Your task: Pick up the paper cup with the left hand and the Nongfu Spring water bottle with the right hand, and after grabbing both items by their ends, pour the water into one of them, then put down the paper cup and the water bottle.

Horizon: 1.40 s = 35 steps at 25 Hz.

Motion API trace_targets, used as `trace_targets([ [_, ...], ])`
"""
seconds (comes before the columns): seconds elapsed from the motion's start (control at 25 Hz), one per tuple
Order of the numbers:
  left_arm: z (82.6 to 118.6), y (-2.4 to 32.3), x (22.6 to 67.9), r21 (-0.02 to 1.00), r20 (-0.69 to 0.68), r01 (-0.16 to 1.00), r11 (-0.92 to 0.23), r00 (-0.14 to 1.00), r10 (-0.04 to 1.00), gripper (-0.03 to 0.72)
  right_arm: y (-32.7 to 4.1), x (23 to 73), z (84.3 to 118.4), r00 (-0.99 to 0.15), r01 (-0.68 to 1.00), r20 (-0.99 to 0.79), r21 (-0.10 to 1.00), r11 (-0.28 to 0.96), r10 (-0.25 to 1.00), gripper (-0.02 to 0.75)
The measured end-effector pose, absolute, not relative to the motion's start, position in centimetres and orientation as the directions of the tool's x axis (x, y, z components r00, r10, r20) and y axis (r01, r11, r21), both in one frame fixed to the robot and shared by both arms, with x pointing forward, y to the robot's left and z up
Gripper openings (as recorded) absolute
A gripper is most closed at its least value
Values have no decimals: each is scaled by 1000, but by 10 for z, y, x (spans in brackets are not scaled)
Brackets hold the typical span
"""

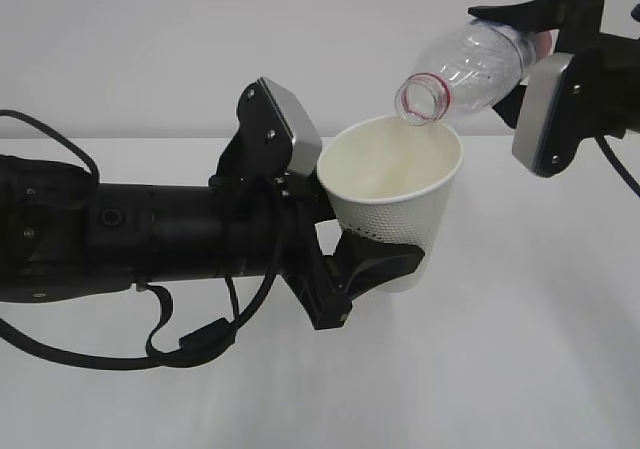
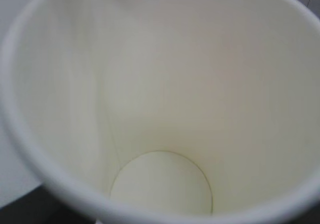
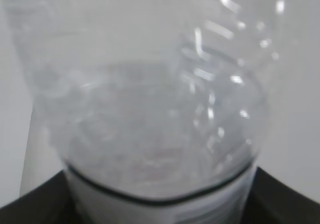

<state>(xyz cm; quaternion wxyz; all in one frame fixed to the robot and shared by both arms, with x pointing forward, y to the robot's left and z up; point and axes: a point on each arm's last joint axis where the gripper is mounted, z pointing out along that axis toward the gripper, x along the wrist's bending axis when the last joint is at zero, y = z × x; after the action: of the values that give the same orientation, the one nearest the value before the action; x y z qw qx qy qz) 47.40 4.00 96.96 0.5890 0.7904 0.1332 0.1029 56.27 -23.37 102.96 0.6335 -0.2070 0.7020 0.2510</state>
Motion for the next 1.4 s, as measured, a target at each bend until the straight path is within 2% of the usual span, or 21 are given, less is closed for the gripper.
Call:
trace_targets([
  [0.32, 970, 40, 474, 959, 6, 88, -269, 944, 329, 515, -234, 563, 1031, -84, -613, -996, 59, 788, 10, 468],
  [1.16, 972, 39, 473, 965, 5, 78, -251, 949, 314, 513, -234, 563, 1031, -79, -608, -997, 62, 791, 18, 468],
  [1.4, 969, 40, 474, 956, -2, 100, -277, 942, 335, 513, -234, 563, 1031, -71, -611, -997, 48, 790, 6, 468],
])
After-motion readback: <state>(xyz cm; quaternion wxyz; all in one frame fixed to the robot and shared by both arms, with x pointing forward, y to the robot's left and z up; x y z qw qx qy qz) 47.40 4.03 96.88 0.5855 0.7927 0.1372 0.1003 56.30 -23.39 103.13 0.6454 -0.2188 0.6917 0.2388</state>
